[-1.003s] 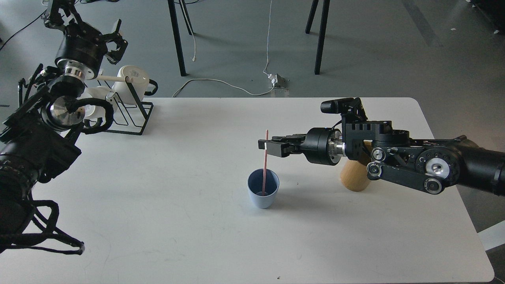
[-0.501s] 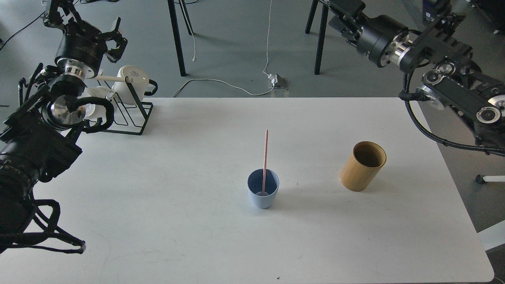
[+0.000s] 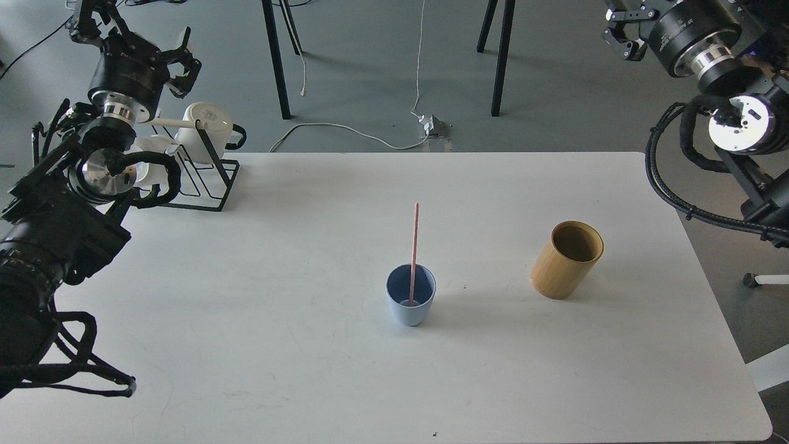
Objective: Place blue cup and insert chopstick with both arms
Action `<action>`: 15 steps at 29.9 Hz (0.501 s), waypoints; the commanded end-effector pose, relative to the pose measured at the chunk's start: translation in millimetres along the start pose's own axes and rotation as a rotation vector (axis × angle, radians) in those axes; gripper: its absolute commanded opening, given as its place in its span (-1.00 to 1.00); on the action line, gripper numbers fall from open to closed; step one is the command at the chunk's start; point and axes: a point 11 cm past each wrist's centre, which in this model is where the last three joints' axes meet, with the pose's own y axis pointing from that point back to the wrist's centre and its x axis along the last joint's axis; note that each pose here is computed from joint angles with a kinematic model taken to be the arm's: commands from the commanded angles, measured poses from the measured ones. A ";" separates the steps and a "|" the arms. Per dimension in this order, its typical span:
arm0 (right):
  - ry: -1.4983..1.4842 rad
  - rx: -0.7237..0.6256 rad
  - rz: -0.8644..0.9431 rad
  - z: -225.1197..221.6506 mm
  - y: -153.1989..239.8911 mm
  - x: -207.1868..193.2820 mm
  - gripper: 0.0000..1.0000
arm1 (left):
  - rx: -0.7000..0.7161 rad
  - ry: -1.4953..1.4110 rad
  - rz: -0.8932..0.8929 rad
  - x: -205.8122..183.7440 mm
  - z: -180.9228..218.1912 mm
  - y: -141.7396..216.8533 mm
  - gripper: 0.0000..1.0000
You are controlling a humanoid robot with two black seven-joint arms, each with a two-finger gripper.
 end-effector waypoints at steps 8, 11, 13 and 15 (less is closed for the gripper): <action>-0.394 0.177 0.133 12.5 19.8 51.8 0.99 | 0.011 0.007 0.001 -0.6 -5.8 1.0 0.99; -0.391 0.169 0.133 14.1 20.1 52.2 0.99 | 0.016 0.007 0.002 -0.6 -7.0 1.1 0.99; -0.384 0.166 0.131 12.5 20.8 53.3 0.99 | 0.018 0.008 0.000 -1.6 -7.6 0.6 0.99; -0.381 0.168 0.114 11.1 21.1 52.4 0.99 | 0.026 0.002 -0.003 -2.3 -9.8 0.8 0.99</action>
